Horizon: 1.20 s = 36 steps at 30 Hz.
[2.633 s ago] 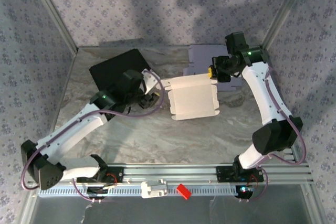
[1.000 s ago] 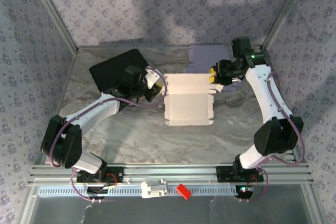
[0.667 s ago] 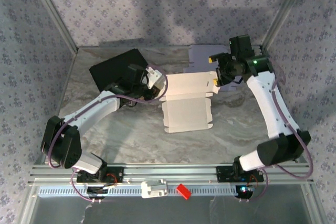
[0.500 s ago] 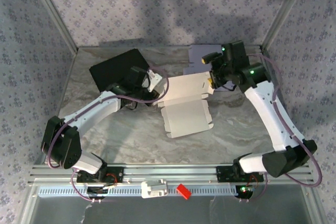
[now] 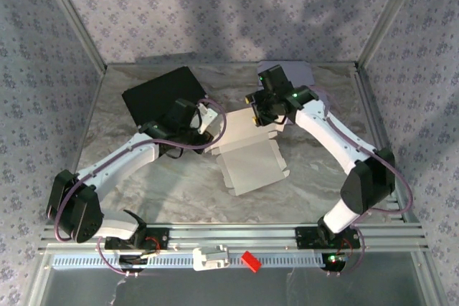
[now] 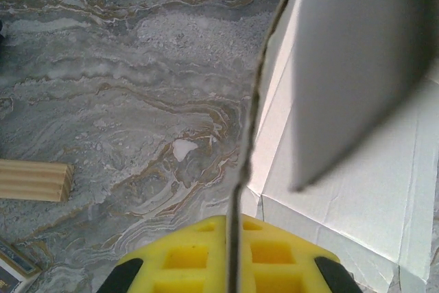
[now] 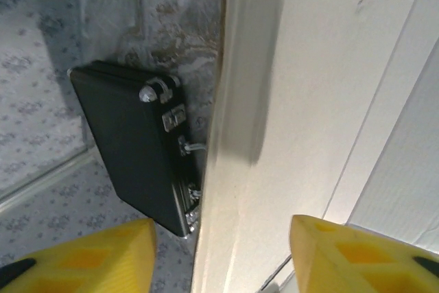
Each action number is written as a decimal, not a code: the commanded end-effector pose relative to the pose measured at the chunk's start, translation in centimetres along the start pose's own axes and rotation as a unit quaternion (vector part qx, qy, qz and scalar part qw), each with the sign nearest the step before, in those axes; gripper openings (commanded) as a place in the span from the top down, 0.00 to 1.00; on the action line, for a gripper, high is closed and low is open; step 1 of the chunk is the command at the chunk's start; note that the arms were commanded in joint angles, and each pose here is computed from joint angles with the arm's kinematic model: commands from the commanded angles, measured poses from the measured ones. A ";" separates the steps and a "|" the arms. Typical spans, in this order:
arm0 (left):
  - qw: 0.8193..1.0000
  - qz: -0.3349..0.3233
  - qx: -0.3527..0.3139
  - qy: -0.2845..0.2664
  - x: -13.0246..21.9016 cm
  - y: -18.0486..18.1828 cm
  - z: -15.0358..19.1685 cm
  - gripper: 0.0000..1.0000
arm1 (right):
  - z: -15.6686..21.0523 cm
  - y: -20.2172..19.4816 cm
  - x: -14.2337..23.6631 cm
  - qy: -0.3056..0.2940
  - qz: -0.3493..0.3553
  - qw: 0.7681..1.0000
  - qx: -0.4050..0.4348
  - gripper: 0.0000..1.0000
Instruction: Fold the paper box
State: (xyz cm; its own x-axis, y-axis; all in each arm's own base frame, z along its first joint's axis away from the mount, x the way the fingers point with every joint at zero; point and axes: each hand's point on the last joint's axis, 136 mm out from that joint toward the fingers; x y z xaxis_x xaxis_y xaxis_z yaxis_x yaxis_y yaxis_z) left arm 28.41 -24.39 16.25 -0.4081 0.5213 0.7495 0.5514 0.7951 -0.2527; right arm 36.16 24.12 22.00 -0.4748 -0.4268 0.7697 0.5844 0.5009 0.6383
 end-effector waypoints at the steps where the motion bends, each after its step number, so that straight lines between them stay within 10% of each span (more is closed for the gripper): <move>1: 1.000 -0.003 0.003 -0.008 0.5 -0.1 -0.2 1.00 | 0.9 1.0 0.1 0.027 -0.006 1.000 -0.009 0.54; 23: 1.000 0.002 -0.003 -0.002 0.3 -0.2 0.0 1.00 | 0.6 0.0 -0.4 0.037 0.001 0.999 -0.031 0.96; 30: 0.997 0.022 0.050 -0.052 3.1 -1.2 -1.7 0.53 | 0.1 -0.6 -0.1 0.023 0.000 0.998 -0.054 1.00; 36: 0.982 0.047 0.152 -0.102 7.9 -2.2 -3.1 0.38 | -0.2 -1.4 0.1 -0.001 0.003 0.997 -0.081 1.00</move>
State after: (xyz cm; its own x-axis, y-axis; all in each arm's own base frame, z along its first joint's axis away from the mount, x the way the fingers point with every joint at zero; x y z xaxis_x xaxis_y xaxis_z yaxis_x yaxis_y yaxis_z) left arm 26.74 -23.42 22.12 -0.4971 0.6009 0.6259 0.4486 0.7955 -0.4074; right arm 35.64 23.93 20.11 -0.4275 -0.4464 0.7861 0.6708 0.4263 0.6069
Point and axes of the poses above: each hand's point on the last joint's axis, 136 mm out from that joint toward the fingers, its own x axis back along the fingers, its own y axis along the line the jaws close on, z = x × y, and after that the axes turned 12 degrees about x, right-handed
